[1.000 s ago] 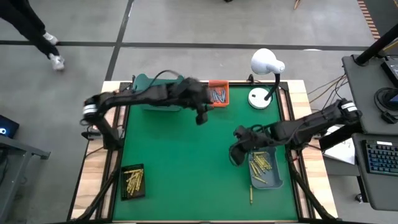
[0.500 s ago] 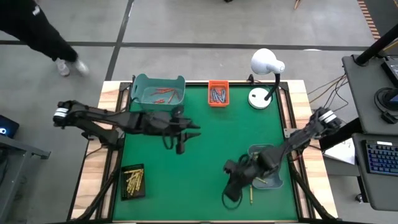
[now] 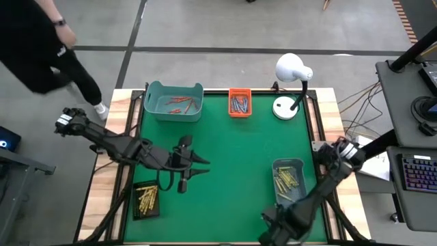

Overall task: Sort crayons
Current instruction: Put the green crayon into the blue bin

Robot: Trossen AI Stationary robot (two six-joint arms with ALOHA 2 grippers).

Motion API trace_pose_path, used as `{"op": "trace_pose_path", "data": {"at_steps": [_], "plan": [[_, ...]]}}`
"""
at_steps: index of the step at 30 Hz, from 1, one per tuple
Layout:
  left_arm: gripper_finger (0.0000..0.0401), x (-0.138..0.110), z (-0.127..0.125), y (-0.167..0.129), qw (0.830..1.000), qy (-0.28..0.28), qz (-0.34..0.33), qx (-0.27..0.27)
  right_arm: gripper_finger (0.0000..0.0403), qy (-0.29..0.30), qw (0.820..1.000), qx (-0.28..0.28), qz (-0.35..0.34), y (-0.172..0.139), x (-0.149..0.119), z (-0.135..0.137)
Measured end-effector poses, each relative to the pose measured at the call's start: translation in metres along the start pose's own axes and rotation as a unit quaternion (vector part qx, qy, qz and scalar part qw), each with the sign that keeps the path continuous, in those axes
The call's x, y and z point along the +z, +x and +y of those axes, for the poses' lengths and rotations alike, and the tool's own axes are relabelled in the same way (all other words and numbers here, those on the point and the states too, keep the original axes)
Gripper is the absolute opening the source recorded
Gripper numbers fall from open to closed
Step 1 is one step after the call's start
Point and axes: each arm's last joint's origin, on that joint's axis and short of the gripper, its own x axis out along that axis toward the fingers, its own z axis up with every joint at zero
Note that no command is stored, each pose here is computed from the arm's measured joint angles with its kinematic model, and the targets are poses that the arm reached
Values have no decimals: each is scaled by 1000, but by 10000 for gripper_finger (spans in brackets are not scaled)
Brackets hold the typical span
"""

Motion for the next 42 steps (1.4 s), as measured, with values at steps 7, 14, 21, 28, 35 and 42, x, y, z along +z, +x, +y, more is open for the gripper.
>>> {"op": "trace_pose_path", "data": {"at_steps": [7,14,21,28,35,42], "plan": [[97,-3,-8,0,1000,7,2,12,72,136,988,-43,-65,6,-34,-23],[97,-3,-8,1,1000,6,2,14,123,150,982,-38,-112,11,-31,-26],[97,-3,-8,1,1000,10,3,14,165,151,978,-47,-135,14,-13,-27],[98,-3,-8,1,1000,20,3,15,161,151,977,-61,-140,22,-6,-29],[98,-3,-8,1,1000,22,3,16,159,157,975,-79,-135,40,-4,-29],[98,-3,-6,1,999,22,0,40,143,152,974,-102,-135,59,-1,-30]]}}
